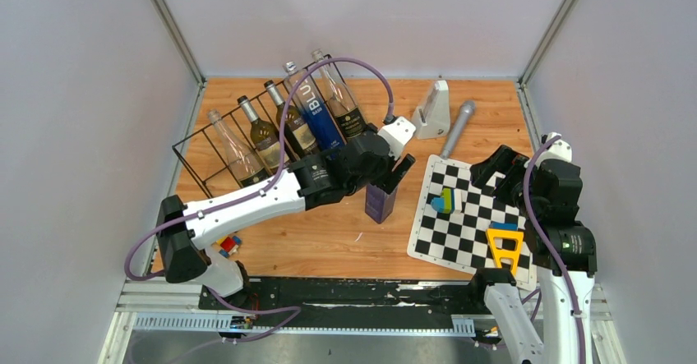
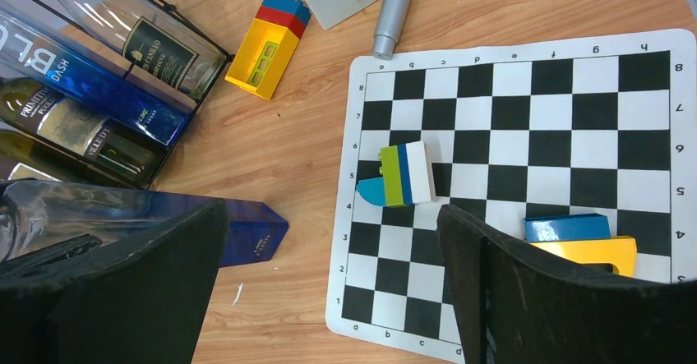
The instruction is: Take the wine bottle off the wine rack
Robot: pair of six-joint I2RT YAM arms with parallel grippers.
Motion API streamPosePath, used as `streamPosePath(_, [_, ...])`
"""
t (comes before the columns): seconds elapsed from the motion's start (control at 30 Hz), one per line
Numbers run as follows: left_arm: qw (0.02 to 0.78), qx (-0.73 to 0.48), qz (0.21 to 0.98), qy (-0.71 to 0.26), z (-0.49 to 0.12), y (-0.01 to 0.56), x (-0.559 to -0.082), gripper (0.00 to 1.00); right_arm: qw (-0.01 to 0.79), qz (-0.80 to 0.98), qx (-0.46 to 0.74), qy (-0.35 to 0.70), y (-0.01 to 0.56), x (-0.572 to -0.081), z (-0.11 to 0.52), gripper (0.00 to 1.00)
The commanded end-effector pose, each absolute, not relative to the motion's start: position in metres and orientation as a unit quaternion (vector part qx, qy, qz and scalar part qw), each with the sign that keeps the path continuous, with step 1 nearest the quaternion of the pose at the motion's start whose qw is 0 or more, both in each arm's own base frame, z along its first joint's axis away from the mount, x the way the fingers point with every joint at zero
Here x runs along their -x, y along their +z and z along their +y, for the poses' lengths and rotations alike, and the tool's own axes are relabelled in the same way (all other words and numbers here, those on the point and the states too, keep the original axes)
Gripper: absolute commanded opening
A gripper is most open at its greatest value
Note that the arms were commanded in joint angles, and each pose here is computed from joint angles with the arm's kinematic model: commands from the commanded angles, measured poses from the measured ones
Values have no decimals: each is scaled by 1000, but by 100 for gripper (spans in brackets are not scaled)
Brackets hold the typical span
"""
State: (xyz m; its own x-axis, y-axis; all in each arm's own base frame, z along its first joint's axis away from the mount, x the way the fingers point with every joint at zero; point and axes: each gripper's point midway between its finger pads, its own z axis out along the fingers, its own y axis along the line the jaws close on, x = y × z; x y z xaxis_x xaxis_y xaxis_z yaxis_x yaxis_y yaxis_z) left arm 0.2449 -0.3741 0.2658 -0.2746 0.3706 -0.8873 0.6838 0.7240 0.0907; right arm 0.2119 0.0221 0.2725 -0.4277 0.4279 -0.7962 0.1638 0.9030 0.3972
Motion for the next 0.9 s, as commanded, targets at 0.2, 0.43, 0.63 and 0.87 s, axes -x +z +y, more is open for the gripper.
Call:
streamPosePath(0.2, [552, -288, 770, -143, -351, 295, -253, 100, 524, 824, -164, 141, 286, -213, 25, 100])
streamPosePath(0.43, [549, -297, 762, -174, -357, 309, -245, 100, 529, 821, -152, 151, 289, -215, 30, 100])
streamPosePath(0.63, [535, -322, 749, -223, -371, 317, -230, 100, 533, 819, -147, 156, 293, -216, 31, 100])
streamPosePath(0.87, [530, -340, 727, -274, -382, 346, -216, 100, 543, 812, -138, 164, 298, -217, 34, 100])
